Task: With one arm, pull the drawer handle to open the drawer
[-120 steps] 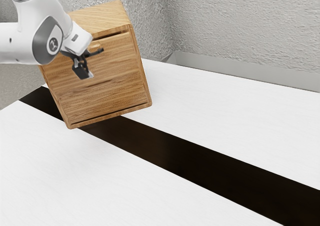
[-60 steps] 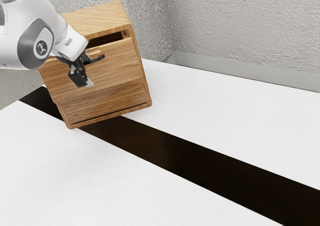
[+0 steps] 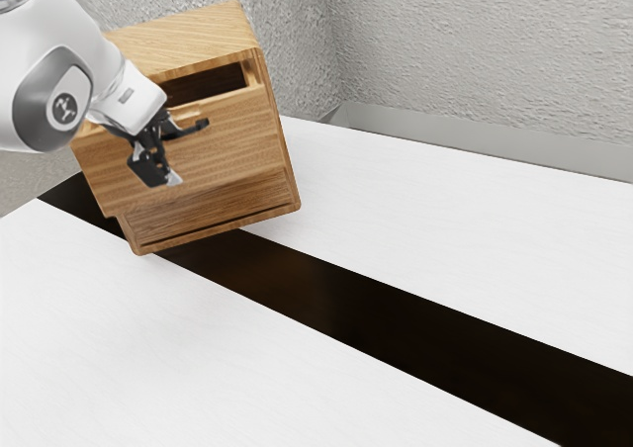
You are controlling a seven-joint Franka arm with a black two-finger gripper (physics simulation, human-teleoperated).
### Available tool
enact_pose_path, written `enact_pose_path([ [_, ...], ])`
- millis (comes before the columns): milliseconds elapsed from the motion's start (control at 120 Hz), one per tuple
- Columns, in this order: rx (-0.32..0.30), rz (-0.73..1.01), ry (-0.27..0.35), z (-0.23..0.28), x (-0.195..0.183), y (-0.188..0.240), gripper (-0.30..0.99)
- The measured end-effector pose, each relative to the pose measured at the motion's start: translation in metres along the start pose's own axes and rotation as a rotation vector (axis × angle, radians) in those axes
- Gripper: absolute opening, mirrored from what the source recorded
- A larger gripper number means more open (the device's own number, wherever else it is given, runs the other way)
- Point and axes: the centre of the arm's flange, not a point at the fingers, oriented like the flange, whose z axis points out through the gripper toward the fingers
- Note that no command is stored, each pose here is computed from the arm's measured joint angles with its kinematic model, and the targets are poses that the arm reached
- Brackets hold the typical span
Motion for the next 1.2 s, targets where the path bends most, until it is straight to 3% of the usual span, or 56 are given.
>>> enact_pose_path([
  [442,-0.018,0.076,0.018,-0.016,0.015,0.042,0.7],
  [717,-0.025,0.105,0.045,-0.03,0.018,0.065,0.66],
  [900,0.008,0.119,0.071,-0.066,0.02,0.071,0.67],
  [1058,0.045,0.086,0.082,-0.128,0.022,0.058,0.68],
  [1200,-0.033,-0.02,0.014,-0.149,0.041,0.051,0.69],
])
